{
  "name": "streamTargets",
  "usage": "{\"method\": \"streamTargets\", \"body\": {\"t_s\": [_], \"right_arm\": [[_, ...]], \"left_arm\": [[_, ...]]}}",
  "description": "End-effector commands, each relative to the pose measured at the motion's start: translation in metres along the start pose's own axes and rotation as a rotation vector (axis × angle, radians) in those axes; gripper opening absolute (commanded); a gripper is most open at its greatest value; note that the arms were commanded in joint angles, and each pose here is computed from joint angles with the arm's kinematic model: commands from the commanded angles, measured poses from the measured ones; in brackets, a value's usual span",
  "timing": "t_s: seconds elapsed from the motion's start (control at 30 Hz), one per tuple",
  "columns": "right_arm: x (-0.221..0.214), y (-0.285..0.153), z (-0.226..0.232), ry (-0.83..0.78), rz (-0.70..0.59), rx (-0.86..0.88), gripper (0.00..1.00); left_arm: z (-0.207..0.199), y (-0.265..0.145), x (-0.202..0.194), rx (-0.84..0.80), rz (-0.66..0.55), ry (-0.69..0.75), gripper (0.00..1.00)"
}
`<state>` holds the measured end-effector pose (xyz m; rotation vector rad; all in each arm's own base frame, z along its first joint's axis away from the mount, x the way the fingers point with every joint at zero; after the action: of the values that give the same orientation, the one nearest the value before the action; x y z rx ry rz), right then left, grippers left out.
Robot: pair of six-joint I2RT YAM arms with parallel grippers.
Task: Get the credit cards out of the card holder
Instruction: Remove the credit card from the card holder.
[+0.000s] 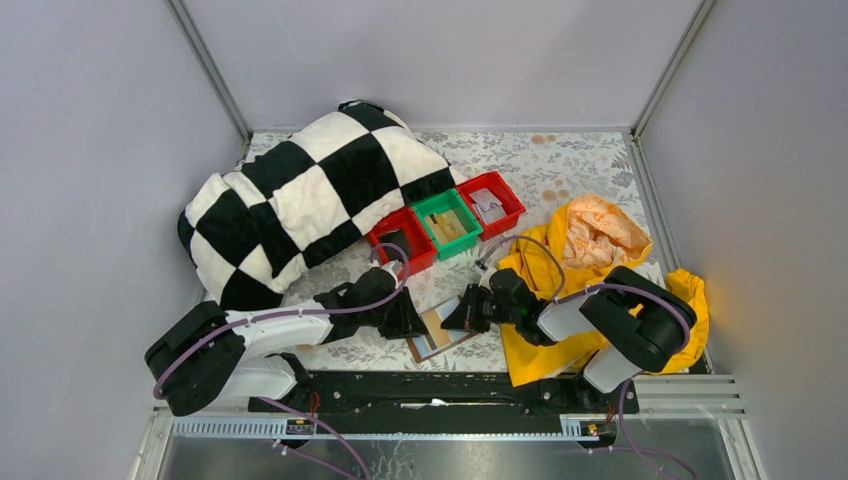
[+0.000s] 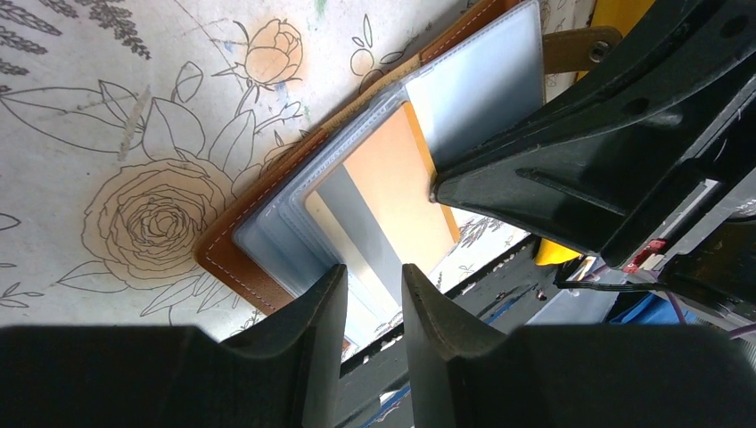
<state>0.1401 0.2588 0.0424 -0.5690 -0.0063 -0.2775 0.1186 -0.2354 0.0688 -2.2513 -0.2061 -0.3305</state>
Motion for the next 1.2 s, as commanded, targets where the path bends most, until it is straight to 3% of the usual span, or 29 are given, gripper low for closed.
{"method": "streamTargets", "body": {"t_s": [0.0,0.5,0.83,1.17], "right_arm": [[0.001,0.001,0.008,-0.02,0.006,0.041,0.0],[0.016,-0.018,-0.005,-0.086,-0.106,-0.072,0.0],[0.02,-0.023,-0.011,-0.104,-0.067,-0.083,0.0],[0.014,-0.018,-0.005,0.08,-0.127,0.025,0.0]], "left_arm": [[0.023,0.002,-0.013,0.106,0.044,-0.001,0.34],[0.03,0.002,-0.021,0.125,0.071,-0.014,0.34],[0.027,-0.001,-0.019,0.118,0.063,0.001,0.34],[-0.006,-0.024,0.011,0.062,-0.045,0.057,0.36]]}}
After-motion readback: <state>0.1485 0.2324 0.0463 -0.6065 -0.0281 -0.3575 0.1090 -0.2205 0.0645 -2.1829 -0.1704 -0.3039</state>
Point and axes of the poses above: each gripper's point midway between its finger pads, its own y axis out along the fingers, its own z axis along the line the jaws close on, x = y × z, the point moved 5 cm from there along -y, back along the fingers, and after that the axes turned 10 degrees about y, right-handed, at the moved point
